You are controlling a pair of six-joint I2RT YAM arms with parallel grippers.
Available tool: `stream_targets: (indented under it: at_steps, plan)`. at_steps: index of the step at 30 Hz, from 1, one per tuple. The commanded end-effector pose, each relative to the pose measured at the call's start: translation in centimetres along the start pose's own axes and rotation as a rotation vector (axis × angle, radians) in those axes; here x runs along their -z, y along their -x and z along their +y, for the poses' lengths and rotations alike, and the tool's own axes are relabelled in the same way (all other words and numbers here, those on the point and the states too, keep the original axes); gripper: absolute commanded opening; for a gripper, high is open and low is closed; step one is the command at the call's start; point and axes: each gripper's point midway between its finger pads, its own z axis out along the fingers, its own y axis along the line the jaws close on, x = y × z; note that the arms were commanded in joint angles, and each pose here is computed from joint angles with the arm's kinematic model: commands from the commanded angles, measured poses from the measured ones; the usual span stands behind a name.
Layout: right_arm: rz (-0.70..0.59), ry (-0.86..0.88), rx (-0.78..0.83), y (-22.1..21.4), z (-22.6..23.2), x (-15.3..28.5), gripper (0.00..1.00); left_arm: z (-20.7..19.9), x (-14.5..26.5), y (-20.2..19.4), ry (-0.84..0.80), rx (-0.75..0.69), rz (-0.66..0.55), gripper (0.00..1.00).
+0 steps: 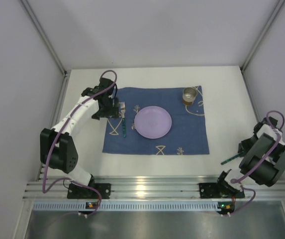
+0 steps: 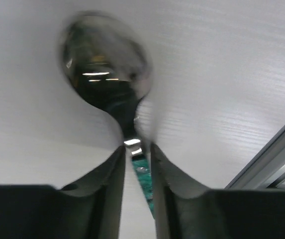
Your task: Set the dinner table for one person
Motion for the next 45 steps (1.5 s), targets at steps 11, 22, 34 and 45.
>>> stream_targets:
  at_steps: [11, 22, 34, 45]
  plan:
    - [-0.009, 0.219, 0.037, 1.0, 4.9, 1.4, 0.00, 0.2, -0.5, -0.2, 0.024, 0.001, 0.009, 0.80]
    - [-0.302, 0.746, 0.508, -2.8, 20.1, 21.3, 0.00, -0.8, -0.1, 1.0, -0.007, 0.046, -0.001, 0.84]
    - [-0.117, 0.623, 1.050, -19.0, 24.2, 16.3, 0.00, 0.0, 0.7, -0.7, -0.003, 0.108, -0.018, 0.85]
    - [-0.109, 0.445, 1.235, -20.7, 25.6, 9.8, 0.00, 0.8, 1.0, -1.3, 0.029, 0.134, -0.030, 0.84]
